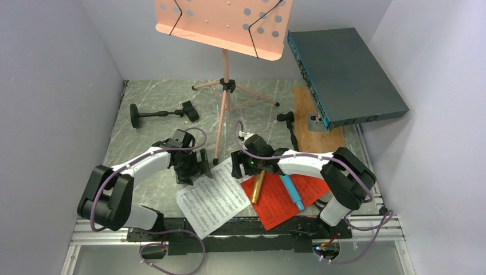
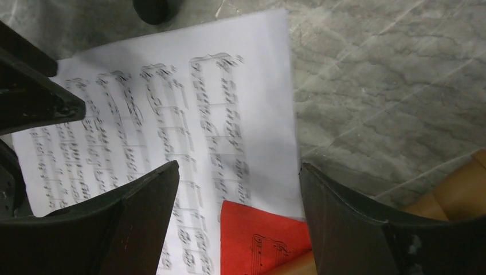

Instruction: Set up the instrument practice props

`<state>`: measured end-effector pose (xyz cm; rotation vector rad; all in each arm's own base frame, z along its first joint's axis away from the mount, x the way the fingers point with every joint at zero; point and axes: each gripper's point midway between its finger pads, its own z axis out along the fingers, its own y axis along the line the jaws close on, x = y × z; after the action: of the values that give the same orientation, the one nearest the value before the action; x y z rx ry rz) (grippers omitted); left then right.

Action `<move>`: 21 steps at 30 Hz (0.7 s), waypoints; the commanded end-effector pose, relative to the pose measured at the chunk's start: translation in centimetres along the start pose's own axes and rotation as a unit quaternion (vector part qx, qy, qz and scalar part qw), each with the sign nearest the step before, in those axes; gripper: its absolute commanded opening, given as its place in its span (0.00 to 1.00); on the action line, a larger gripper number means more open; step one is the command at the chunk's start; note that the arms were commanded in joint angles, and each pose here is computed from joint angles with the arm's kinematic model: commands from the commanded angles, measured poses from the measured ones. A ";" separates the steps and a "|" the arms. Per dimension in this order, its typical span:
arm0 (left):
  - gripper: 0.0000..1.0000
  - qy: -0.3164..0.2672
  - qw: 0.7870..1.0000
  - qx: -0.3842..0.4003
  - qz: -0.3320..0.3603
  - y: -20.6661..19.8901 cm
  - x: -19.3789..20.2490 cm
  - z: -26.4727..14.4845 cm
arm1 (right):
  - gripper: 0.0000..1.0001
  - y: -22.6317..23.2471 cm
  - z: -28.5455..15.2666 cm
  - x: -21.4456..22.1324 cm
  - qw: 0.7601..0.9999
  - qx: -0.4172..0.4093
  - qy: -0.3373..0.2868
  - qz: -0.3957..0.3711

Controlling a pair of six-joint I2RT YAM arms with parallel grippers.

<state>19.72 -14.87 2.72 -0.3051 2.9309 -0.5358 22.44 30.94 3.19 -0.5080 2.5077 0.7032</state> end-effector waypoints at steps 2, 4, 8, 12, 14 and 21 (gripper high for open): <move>0.94 0.044 0.996 0.080 0.014 -3.0 2.1 1.3 | 0.79 1.3 0.0 0.9 0.999 -0.046 0.001 0.010; 0.93 0.045 0.994 0.098 0.025 -4.1 2.4 0.7 | 0.79 1.6 0.0 1.2 0.998 -0.057 0.001 0.017; 0.90 0.036 0.988 0.142 0.044 -6.2 2.1 -1.3 | 0.79 1.5 0.2 1.7 0.998 -0.059 0.004 0.025; 0.87 0.037 0.981 0.181 0.056 -8.1 1.8 -2.7 | 0.79 1.5 0.1 1.6 0.998 -0.060 -0.001 0.026; 0.85 0.039 0.978 0.194 0.060 -8.7 1.8 -3.0 | 0.79 1.8 -0.2 1.3 0.997 -0.069 -0.007 0.023; 0.76 0.042 0.974 0.209 0.072 -9.2 1.8 -2.8 | 0.79 2.6 -1.0 0.7 0.996 -0.086 -0.024 0.023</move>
<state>18.13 -21.13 6.42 -0.0996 2.8761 -1.0130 21.01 32.02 3.65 -0.4964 2.4474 0.8876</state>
